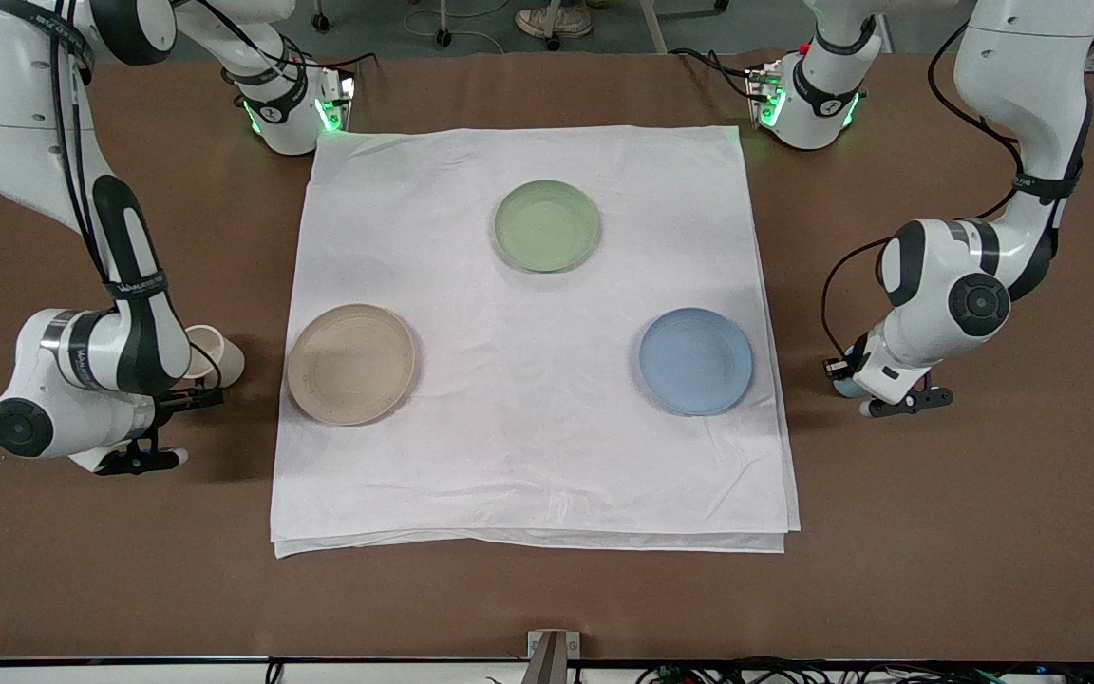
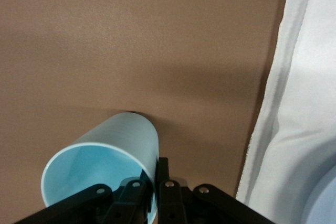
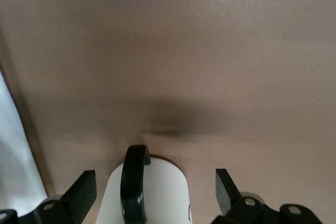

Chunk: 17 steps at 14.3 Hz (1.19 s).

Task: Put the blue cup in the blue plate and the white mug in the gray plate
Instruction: 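Grasp the blue cup with the left gripper while the right gripper grasps the mug, then lower the blue cup onto the blue plate and open the left gripper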

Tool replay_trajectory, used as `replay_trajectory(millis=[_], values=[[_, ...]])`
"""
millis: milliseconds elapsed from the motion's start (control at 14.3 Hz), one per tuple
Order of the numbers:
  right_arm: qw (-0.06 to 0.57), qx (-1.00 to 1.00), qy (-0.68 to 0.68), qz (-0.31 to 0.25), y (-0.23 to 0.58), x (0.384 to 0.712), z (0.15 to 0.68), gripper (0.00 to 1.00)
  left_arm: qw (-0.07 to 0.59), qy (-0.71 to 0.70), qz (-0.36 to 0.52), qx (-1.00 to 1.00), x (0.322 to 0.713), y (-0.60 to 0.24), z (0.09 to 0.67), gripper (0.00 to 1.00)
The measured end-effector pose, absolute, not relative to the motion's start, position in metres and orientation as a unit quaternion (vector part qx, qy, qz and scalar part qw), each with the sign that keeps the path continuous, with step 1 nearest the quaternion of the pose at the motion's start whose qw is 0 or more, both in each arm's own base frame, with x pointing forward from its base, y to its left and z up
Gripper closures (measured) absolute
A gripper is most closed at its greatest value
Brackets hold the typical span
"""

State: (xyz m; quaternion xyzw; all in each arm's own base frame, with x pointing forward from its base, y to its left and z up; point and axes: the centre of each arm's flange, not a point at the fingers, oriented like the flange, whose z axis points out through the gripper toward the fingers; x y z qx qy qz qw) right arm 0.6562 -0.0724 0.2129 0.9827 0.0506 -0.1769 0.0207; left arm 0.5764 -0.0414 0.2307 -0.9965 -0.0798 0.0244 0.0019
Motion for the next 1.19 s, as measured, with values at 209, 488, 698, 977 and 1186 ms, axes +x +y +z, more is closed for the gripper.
replay_trajectory(millis=[209, 488, 698, 977, 1186], values=[[0.020, 0.983, 0.054, -0.176, -0.071, 0.656, 0.213, 0.02, 0.001, -0.076, 0.023, -0.997, 0.579, -0.045, 0.238, 0.95], [0.018, 0.982, 0.059, -0.181, -0.068, 0.649, 0.200, 0.05, -0.003, -0.065, 0.046, -0.997, 0.579, -0.089, 0.276, 0.95], [0.017, 0.980, 0.062, -0.186, -0.063, 0.646, 0.195, 0.11, -0.011, -0.088, 0.047, -0.995, 0.569, -0.162, 0.296, 0.95], [0.017, 0.980, 0.064, -0.186, -0.061, 0.646, 0.195, 0.44, -0.007, -0.113, 0.052, -0.992, 0.541, -0.259, 0.290, 0.95], [0.017, 0.980, 0.063, -0.186, -0.062, 0.646, 0.195, 0.61, 0.002, -0.120, 0.055, -0.991, 0.527, -0.307, 0.273, 0.95]])
